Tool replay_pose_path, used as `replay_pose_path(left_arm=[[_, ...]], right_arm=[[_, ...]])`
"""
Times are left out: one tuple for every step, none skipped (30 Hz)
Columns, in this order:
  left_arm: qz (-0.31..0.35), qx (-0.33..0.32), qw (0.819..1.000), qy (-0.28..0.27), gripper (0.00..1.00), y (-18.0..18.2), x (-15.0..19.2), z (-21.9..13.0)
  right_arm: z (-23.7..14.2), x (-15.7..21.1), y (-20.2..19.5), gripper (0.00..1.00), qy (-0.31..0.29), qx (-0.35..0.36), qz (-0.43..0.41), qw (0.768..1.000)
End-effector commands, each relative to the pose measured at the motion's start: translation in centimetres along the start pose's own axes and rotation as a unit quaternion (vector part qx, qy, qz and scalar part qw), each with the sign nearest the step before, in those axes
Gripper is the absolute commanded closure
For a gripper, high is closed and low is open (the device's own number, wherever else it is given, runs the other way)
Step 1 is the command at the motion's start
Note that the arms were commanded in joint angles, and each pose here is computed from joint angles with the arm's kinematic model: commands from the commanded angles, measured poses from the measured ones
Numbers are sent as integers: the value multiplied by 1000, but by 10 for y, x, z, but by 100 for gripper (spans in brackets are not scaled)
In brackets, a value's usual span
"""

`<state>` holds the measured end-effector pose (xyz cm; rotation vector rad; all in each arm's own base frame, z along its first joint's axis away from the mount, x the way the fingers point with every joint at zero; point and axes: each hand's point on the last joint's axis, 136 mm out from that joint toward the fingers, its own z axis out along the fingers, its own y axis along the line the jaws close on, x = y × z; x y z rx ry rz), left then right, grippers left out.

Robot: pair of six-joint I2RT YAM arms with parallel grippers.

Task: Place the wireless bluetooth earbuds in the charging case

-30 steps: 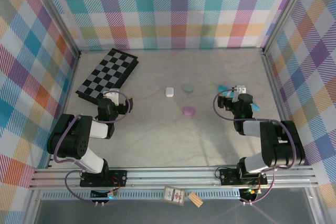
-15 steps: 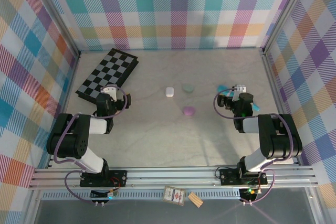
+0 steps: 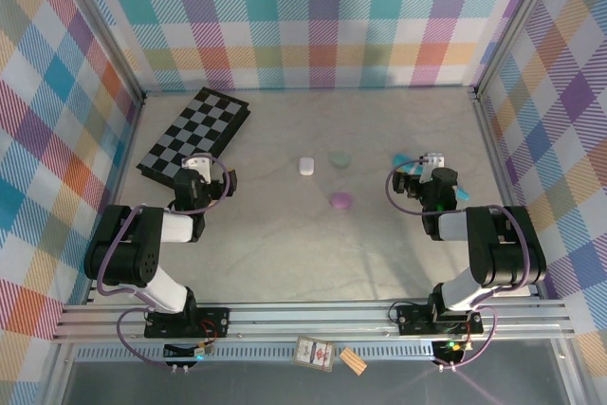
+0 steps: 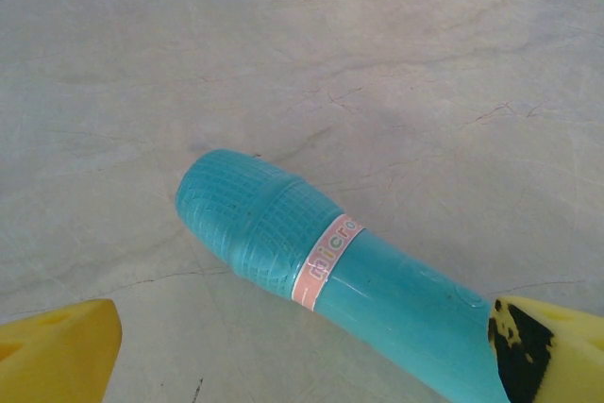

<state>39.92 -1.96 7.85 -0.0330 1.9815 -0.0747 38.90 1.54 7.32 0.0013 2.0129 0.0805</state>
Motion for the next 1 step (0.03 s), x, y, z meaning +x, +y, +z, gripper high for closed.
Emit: replay_pose_path(left_arm=[[-6,-2,1000,-4,0,3,-3,1]], right_arm=[[0,-20,1,1,-34,-8,2,999]])
